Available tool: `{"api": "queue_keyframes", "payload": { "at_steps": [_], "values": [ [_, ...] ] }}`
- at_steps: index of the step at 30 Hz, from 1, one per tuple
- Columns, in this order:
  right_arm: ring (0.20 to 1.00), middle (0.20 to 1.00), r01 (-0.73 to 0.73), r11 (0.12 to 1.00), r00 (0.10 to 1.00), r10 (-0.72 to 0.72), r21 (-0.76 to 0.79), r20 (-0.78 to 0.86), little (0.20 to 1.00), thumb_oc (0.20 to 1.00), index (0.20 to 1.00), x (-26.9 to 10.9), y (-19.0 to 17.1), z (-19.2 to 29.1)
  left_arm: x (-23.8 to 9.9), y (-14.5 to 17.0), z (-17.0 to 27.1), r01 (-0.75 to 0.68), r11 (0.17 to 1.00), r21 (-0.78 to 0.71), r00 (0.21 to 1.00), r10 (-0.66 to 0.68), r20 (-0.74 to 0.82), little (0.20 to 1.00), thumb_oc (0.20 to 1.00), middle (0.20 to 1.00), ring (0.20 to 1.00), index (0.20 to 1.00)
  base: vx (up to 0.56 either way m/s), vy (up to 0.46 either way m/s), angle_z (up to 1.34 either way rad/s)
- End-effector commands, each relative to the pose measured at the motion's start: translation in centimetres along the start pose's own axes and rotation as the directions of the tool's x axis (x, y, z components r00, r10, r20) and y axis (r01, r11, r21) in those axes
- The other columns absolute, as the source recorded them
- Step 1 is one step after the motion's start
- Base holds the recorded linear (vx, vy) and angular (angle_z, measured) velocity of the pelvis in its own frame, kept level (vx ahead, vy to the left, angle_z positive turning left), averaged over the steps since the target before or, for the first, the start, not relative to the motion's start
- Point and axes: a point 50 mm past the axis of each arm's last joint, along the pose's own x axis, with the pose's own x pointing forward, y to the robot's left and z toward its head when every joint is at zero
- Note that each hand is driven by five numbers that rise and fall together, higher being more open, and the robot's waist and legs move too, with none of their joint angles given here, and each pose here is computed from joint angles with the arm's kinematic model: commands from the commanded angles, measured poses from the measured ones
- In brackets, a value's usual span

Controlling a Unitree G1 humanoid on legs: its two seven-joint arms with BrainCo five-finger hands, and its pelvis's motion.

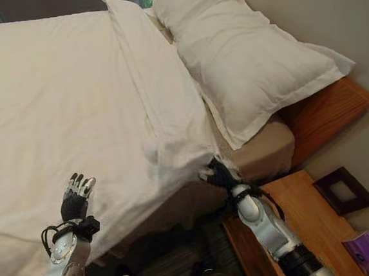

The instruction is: Making the bed.

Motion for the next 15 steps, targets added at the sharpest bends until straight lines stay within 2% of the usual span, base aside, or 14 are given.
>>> {"api": "queue_keyframes", "payload": {
  "at_steps": [1, 2, 3, 4, 5, 7, 9, 10, 12, 13, 14, 15],
  "values": [
    [1.0, 1.0, 0.049, 0.985, 0.999, -0.048, -0.164, 0.007, 1.0, 1.0, 1.0, 3.8, -1.9, 0.1, 2.3, -3.3, 3.9, 0.133, 0.991, 0.025, 0.969, -0.136, 0.209, 1.0, 1.0, 1.0, 1.0, 1.0, -0.21, -0.1, -0.03],
    [1.0, 1.0, -0.025, 0.975, 0.994, 0.001, -0.222, -0.107, 1.0, 1.0, 1.0, 3.4, -0.7, -2.4, 2.3, -3.7, 4.5, 0.159, 0.987, 0.017, 0.957, -0.158, 0.243, 1.0, 1.0, 1.0, 1.0, 1.0, -0.17, -0.07, 0.04],
    [1.0, 1.0, -0.025, 0.975, 0.994, 0.001, -0.222, -0.107, 1.0, 1.0, 1.0, 3.5, -0.7, -2.4, 2.3, -3.7, 4.5, 0.159, 0.987, 0.017, 0.957, -0.158, 0.244, 1.0, 1.0, 1.0, 1.0, 1.0, -0.2, -0.074, 0.17],
    [1.0, 1.0, -0.112, 0.965, 0.977, 0.064, -0.235, -0.203, 1.0, 1.0, 1.0, 2.6, 0.9, -4.2, 2.5, -3.9, 4.5, 0.161, 0.987, 0.005, 0.957, -0.157, 0.243, 1.0, 1.0, 1.0, 1.0, 1.0, -0.18, -0.091, 0.33],
    [1.0, 1.0, -0.204, 0.962, 0.93, 0.132, -0.182, -0.342, 1.0, 1.0, 1.0, 0.4, 2.8, -6.9, 2.6, -4.2, 4.4, 0.172, 0.985, 0.024, 0.955, -0.173, 0.242, 1.0, 1.0, 1.0, 1.0, 1.0, -0.18, -0.09, 0.25],
    [1.0, 1.0, -0.203, 0.962, 0.93, 0.132, -0.181, -0.342, 1.0, 1.0, 1.0, 0.4, 2.9, -6.9, 2.6, -4.1, 4.4, 0.172, 0.985, 0.024, 0.955, -0.173, 0.242, 1.0, 1.0, 1.0, 1.0, 1.0, -0.08, -0.029, 0.01],
    [1.0, 1.0, -0.398, 0.916, 0.717, 0.277, -0.049, -0.64, 1.0, 1.0, 1.0, -5.8, 7.0, -12.4, 2.7, -5.1, 4.7, 0.209, 0.977, 0.04, 0.946, -0.212, 0.247, 1.0, 1.0, 1.0, 1.0, 1.0, -0.07, 0.06, -0.02],
    [1.0, 1.0, -0.397, 0.917, 0.718, 0.277, -0.049, -0.639, 1.0, 1.0, 1.0, -5.7, 7.0, -12.4, 2.7, -5.1, 4.7, 0.208, 0.977, 0.041, 0.945, -0.212, 0.248, 1.0, 1.0, 1.0, 1.0, 1.0, -0.02, 0.096, 0.07],
    [1.0, 1.0, -0.482, 0.876, 0.535, 0.323, 0.031, -0.781, 1.0, 1.0, 1.0, -10.2, 8.2, -15.0, 3.3, -5.5, 4.6, 0.214, 0.976, 0.026, 0.948, -0.214, 0.235, 1.0, 1.0, 1.0, 1.0, 1.0, -0.01, 0.079, 0.15],
    [1.0, 1.0, -0.5, 0.855, 0.376, 0.358, 0.138, -0.855, 1.0, 1.0, 1.0, -14.0, 9.0, -16.3, 3.5, -5.5, 4.9, 0.219, 0.975, 0.039, 0.945, -0.222, 0.241, 1.0, 1.0, 1.0, 1.0, 1.0, 0.01, 0.067, 0.16],
    [1.0, 1.0, -0.5, 0.854, 0.324, 0.34, 0.145, -0.883, 1.0, 1.0, 1.0, -15.5, 8.5, -17.0, 3.7, -5.3, 5.4, 0.212, 0.976, 0.057, 0.942, -0.22, 0.256, 1.0, 1.0, 1.0, 1.0, 1.0, -0.01, 0.096, 0.19],
    [1.0, 1.0, -0.495, 0.841, 0.167, 0.337, 0.217, -0.926, 1.0, 1.0, 1.0, -20.1, 8.3, -18.0, 3.6, -5.3, 6.5, 0.229, 0.97, 0.084, 0.923, -0.243, 0.298, 1.0, 1.0, 1.0, 1.0, 1.0, -0.01, 0.073, 0.03]
  ]
}}
